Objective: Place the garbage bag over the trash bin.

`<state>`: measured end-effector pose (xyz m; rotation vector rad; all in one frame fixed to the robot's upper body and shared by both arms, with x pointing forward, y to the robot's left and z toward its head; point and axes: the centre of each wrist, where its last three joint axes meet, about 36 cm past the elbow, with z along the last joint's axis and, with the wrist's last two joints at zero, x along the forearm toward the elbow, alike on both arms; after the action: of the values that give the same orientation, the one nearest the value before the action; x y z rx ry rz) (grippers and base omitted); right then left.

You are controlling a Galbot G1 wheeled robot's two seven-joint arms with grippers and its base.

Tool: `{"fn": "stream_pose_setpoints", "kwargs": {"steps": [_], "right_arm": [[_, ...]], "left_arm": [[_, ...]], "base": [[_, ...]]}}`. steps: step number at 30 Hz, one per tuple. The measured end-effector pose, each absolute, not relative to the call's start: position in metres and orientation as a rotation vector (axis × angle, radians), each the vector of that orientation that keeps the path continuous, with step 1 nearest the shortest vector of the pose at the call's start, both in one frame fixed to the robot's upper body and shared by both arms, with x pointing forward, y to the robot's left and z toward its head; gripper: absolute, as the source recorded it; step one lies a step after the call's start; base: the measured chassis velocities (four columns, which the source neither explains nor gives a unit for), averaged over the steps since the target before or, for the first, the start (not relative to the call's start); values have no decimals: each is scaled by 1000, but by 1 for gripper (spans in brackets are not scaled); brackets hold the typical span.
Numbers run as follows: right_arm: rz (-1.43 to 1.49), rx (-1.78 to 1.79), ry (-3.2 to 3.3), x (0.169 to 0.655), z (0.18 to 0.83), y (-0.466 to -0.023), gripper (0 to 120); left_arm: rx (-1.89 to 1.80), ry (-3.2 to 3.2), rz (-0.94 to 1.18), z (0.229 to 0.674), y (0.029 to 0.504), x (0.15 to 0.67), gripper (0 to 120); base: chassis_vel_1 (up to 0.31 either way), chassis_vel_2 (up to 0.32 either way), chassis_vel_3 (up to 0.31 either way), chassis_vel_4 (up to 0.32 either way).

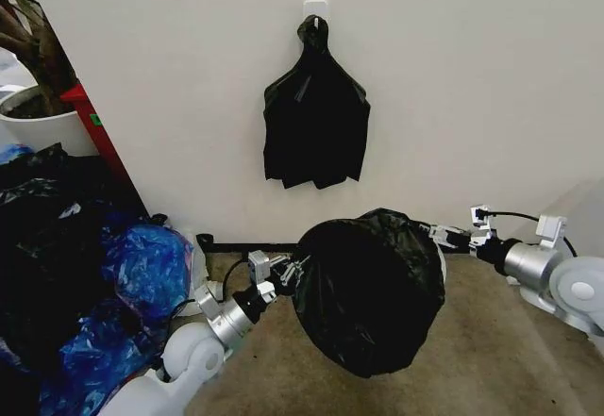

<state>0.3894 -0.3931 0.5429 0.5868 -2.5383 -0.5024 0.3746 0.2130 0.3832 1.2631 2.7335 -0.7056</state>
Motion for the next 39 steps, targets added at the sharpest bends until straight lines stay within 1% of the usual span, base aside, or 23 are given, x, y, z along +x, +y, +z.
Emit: {"fn": "stream_pose_setpoints", "kwargs": {"steps": [3,7,11,14,15,16,19,20,22,25,28,30,31,32,33,34,35,37,39], "right_arm": [[-503,590,-2541,387,545,-393,100],[-523,582,-2578,382,568,-399,100],[-533,560,-2599,383,579,-406,100],[-523,548,-2665,380,594,-405,100],[-523,548,-2665,380,594,-405,100],[-514,558,-2691,375,601,-397,100],[-456,591,-2769,344,620,-338,100],[-436,582,-2784,331,621,-319,100],[-387,576,-2813,309,618,-294,100],[-334,575,-2829,301,613,-283,100],[-186,643,-2837,294,595,-263,100],[-159,660,-2831,293,590,-258,98],[-121,685,-2816,291,580,-249,94],[-103,702,-2795,290,570,-242,94],[-87,713,-2773,289,561,-235,87],[-75,722,-2733,287,545,-223,84],[-75,722,-2733,287,545,-223,84],[-83,698,-2689,286,524,-206,73],[-89,657,-2680,290,516,-198,67]], "left_arm": [[1258,2739,-710,381,214,375,1],[1267,2759,-714,370,218,377,1],[1272,2777,-716,365,220,378,1],[1121,2898,-720,360,218,379,1],[1121,2898,-720,360,218,379,1],[1051,2940,-726,358,216,379,1],[850,3044,-707,356,206,380,1],[804,3069,-690,357,203,380,1],[723,3114,-650,362,196,383,1],[676,3138,-629,368,193,384,1],[552,3186,-568,377,184,379,1],[537,3192,-556,378,182,377,1],[524,3199,-532,380,176,373,1],[523,3199,-520,381,172,371,1],[523,3199,-507,383,169,369,1],[521,3197,-488,385,165,366,1],[521,3197,-488,385,165,366,1],[520,3195,-471,387,159,362,1],[527,3198,-467,387,156,358,1]], "base": [[0,0,0,0],[0,0,0,0],[0,0,0,0],[0,0,0,0],[0,0,0,0],[0,0,0,0],[0,0,0,0],[0,0,0,0],[0,0,0,0],[0,0,0,0],[0,0,0,0],[0,0,0,0],[0,0,0,0],[0,0,0,0],[0,0,0,0],[0,0,0,0],[0,0,0,0],[0,0,0,0],[0,0,0,0]]}}
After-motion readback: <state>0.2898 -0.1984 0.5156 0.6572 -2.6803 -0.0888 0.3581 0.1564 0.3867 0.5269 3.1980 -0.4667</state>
